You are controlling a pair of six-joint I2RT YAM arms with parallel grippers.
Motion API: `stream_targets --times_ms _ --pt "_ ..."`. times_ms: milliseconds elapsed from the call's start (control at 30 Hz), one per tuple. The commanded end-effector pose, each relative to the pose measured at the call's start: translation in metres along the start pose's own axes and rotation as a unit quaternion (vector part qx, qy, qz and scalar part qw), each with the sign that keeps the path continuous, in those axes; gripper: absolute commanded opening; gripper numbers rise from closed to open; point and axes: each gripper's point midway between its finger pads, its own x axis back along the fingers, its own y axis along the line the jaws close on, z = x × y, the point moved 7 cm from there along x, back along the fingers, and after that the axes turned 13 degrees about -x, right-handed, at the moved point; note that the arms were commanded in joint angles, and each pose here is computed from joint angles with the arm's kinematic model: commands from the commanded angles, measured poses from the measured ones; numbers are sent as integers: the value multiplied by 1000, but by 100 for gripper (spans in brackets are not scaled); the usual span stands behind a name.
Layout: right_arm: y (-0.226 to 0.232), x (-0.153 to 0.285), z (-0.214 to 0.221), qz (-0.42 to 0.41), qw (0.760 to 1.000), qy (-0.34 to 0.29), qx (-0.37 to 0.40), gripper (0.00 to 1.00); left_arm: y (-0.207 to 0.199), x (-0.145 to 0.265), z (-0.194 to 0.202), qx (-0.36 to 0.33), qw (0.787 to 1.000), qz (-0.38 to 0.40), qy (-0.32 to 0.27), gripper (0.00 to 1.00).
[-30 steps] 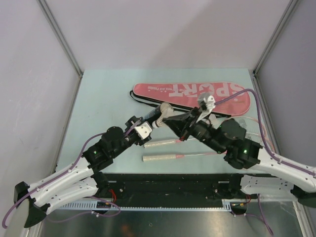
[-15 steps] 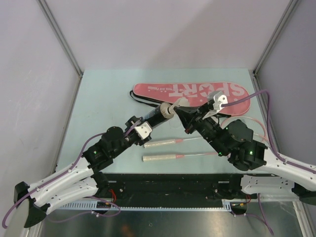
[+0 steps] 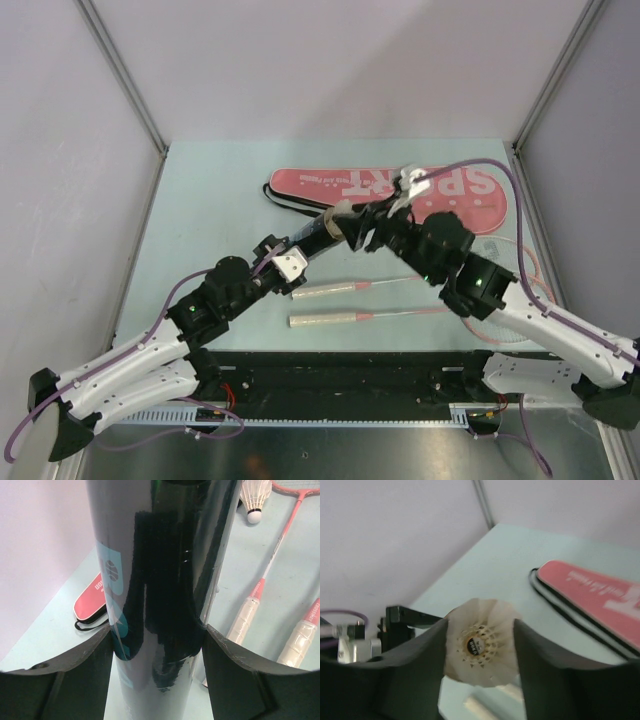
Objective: Pack up the badminton gear
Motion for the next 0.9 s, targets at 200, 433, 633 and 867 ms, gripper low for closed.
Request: stream_targets --times_ms 200,433,633,867 --pt "4 9 -23 -180 961 135 -160 78 21 3 -31 12 997 -36 -63 16" --pt "11 3 -16 -161 966 151 -137 76 20 3 -31 12 997 -37 -62 16" --pt "4 2 -17 -93 980 132 -112 77 20 3 -31 12 997 -36 -63 16" --pt "-9 20 -40 -60 989 92 -97 89 21 4 -32 12 997 -36 -64 16"
